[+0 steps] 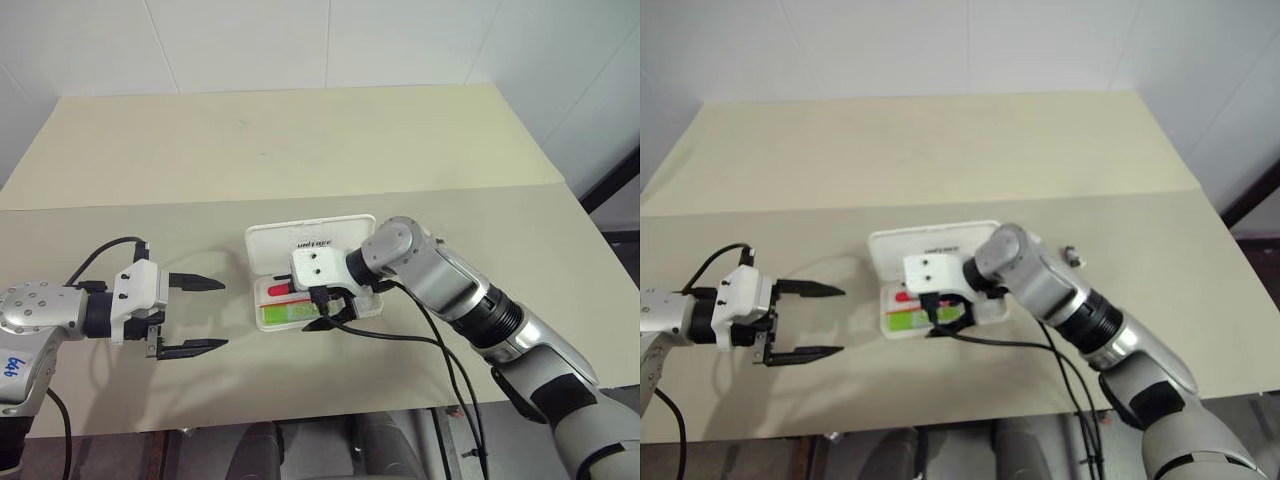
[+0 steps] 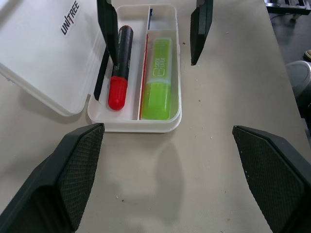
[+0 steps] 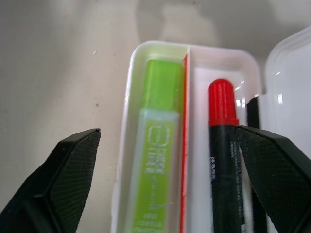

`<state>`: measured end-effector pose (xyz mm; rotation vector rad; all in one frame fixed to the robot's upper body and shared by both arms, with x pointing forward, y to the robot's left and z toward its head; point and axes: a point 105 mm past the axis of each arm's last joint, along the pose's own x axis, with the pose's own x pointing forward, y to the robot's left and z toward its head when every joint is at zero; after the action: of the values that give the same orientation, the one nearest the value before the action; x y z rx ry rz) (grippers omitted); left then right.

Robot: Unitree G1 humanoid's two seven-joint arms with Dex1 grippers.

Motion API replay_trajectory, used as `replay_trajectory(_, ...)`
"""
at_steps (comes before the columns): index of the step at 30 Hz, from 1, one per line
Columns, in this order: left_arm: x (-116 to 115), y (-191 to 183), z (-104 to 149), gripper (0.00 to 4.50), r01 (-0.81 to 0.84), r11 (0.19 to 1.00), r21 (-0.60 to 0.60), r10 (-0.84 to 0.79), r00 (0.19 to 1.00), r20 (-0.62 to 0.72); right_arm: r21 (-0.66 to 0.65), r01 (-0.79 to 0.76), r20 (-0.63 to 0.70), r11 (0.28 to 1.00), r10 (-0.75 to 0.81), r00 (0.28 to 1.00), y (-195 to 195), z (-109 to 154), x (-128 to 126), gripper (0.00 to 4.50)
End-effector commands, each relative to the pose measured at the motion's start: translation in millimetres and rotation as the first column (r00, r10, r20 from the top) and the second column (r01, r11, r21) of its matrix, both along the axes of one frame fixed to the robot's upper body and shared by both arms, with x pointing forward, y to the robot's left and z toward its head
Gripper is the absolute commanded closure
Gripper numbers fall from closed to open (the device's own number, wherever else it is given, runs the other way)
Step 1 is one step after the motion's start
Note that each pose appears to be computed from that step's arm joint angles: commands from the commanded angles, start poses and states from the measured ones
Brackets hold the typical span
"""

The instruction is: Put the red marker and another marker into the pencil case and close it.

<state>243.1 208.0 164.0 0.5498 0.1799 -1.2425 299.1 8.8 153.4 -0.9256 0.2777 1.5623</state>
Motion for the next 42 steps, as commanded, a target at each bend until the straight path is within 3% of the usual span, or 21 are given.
replay_trajectory(1,1,-3,10,0.0,0.019,1.0,0.001,-0.019,0.999,0.051,0.063,-0.01,0.036,0.998,0.008,0.999,-2,27,2,0.02)
replay_trajectory(9,4,-11,11,0.0,0.054,0.998,-0.009,-0.054,0.998,0.041,0.123,0.141,-0.117,0.982,-0.127,0.985,-51,36,-2,0.02)
replay_trajectory(14,7,-21,10,0.0,0.088,0.996,-0.027,-0.087,0.996,0.035,0.105,0.414,-0.176,0.904,-0.392,0.903,-101,35,8,0.02)
replay_trajectory(18,12,-28,10,0.0,0.109,0.993,-0.041,-0.108,0.993,0.04,0.091,0.593,-0.159,0.8,-0.576,0.802,-135,36,19,0.02)
replay_trajectory(25,24,-42,14,0.0,0.151,0.987,-0.061,-0.148,0.987,0.063,0.164,0.852,-0.11,0.497,-0.849,0.516,-192,46,62,0.02)
replay_trajectory(32,31,-52,16,0.0,0.181,0.981,-0.067,-0.176,0.981,0.081,0.154,0.931,-0.083,0.332,-0.934,0.347,-222,24,85,0.02)
replay_trajectory(41,27,-50,26,0.0,0.188,0.979,-0.073,-0.18,0.978,0.103,0.078,0.955,-0.048,0.287,-0.956,0.291,-239,6,83,0.02)
replay_trajectory(42,27,-51,29,0.0,0.189,0.979,-0.081,-0.18,0.977,0.115,0.069,0.956,-0.052,0.286,-0.956,0.29,-239,4,81,0.2)
